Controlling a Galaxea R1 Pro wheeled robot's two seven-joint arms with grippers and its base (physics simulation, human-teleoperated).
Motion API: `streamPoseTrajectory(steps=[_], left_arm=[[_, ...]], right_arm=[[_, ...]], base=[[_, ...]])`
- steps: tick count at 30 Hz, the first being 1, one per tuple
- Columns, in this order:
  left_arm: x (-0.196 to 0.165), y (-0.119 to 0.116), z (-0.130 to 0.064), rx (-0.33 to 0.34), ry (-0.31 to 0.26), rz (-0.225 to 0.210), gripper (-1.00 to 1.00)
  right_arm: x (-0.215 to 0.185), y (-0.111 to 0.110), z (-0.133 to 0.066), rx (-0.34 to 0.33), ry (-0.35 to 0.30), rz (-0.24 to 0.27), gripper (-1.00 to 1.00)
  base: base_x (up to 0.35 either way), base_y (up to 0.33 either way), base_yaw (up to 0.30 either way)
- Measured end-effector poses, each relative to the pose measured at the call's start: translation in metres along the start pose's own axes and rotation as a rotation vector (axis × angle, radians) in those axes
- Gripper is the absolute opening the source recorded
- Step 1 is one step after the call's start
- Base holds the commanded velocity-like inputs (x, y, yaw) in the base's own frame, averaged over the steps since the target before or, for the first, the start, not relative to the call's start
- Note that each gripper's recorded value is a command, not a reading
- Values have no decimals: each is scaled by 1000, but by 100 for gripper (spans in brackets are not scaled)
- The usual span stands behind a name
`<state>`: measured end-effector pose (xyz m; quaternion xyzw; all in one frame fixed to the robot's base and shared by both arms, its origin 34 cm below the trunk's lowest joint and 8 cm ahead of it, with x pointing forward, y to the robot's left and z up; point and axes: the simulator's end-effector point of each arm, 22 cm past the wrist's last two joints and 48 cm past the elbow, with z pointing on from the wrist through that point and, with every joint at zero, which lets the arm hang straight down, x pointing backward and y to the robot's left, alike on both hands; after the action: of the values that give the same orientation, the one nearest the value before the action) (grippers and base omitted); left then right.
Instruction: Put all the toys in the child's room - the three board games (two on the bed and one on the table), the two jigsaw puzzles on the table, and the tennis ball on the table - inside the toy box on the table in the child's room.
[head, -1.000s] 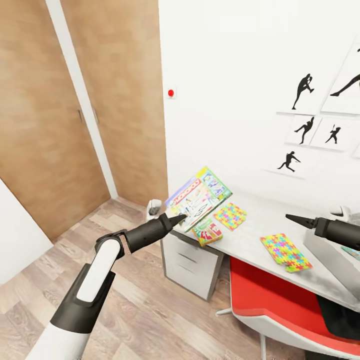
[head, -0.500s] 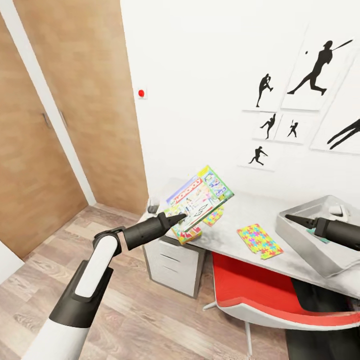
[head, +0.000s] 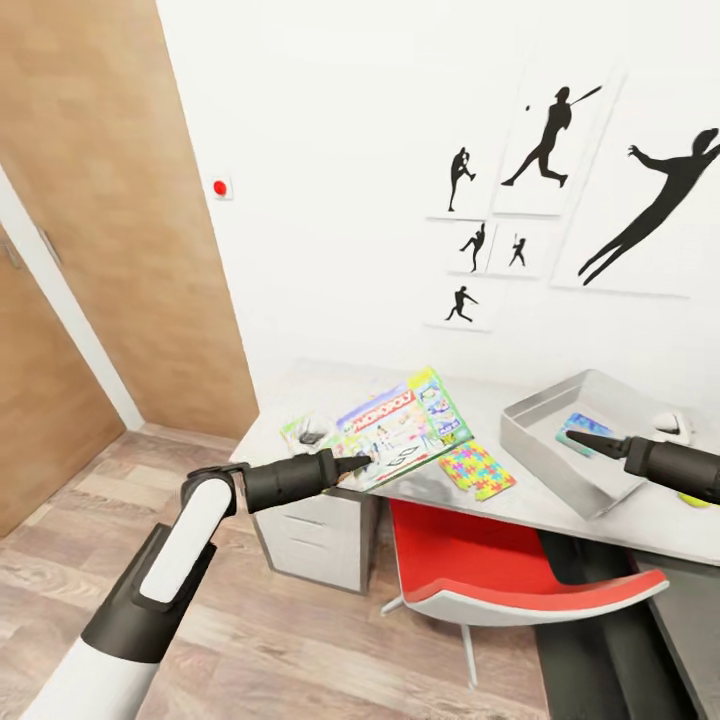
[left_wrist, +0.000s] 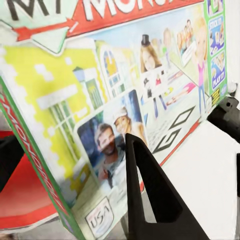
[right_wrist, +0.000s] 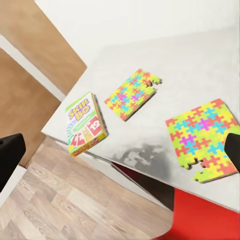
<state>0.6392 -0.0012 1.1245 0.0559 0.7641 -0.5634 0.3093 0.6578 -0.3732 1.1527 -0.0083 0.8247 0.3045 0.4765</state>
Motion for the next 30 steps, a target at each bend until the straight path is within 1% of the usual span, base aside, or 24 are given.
streamPoseTrajectory(steps=[1, 2, 3, 4, 5, 6, 7, 8, 10, 15, 16, 18, 19, 20, 21, 22, 25, 30], left_arm=[[0, -1, 0, 3, 0, -1, -100], [6, 2, 1, -11, 19, 13, -100], [12, 7, 2, -33, 38, 34, -100], [23, 13, 5, -62, 73, 67, -100], [23, 13, 5, -61, 72, 68, -100], [28, 13, 7, -66, 89, 77, -100], [34, 16, 9, -81, 105, 96, -100], [44, 18, 12, -97, 134, 123, -100], [55, 18, 16, -109, 165, 153, -100], [64, 18, 20, -118, 191, 180, -100], [64, 18, 20, -118, 191, 180, -100], [66, 20, 21, -127, 196, 191, -100], [67, 22, 21, -139, 200, 206, -100], [68, 23, 22, -146, 204, 216, -100], [76, 24, 25, -156, 224, 242, -100], [76, 23, 26, -154, 224, 241, -100], [83, 22, 28, -159, 242, 260, -100], [88, 22, 30, -161, 253, 272, -100]], right_arm=[[0, 0, 0, 0, 0, 0, 100], [1, 1, 0, -2, 2, 0, 100], [2, 1, 2, -4, 6, 0, 100], [7, 4, 5, -11, 20, -3, 100], [7, 4, 5, -11, 20, -3, 100], [9, 6, 8, -16, 29, -4, 100], [13, 8, 10, -21, 39, -6, 100], [19, 12, 15, -31, 59, -10, 100], [30, 19, 22, -49, 92, -15, 100], [58, 41, 38, -111, 176, -30, 100], [59, 41, 38, -111, 176, -30, 100], [70, 50, 44, -139, 209, -34, 100], [79, 57, 47, -160, 234, -37, 100], [82, 60, 48, -168, 244, -39, 100], [88, 65, 51, -182, 261, -42, 100], [88, 65, 51, -182, 261, -42, 100], [91, 67, 52, -189, 270, -44, 100], [93, 69, 52, -193, 275, -44, 100]], base=[[0, 0, -289], [0, 0, -278], [0, 0, -209], [0, 0, -209], [0, 0, -168], [0, 0, -134], [0, 0, -86], [0, 0, -69], [0, 0, -40], [0, 0, -19], [0, 0, -12], [0, 0, -8], [0, 0, -5], [0, 0, -2], [0, 0, -2], [0, 0, -2], [0, 0, -1], [0, 0, 0]])
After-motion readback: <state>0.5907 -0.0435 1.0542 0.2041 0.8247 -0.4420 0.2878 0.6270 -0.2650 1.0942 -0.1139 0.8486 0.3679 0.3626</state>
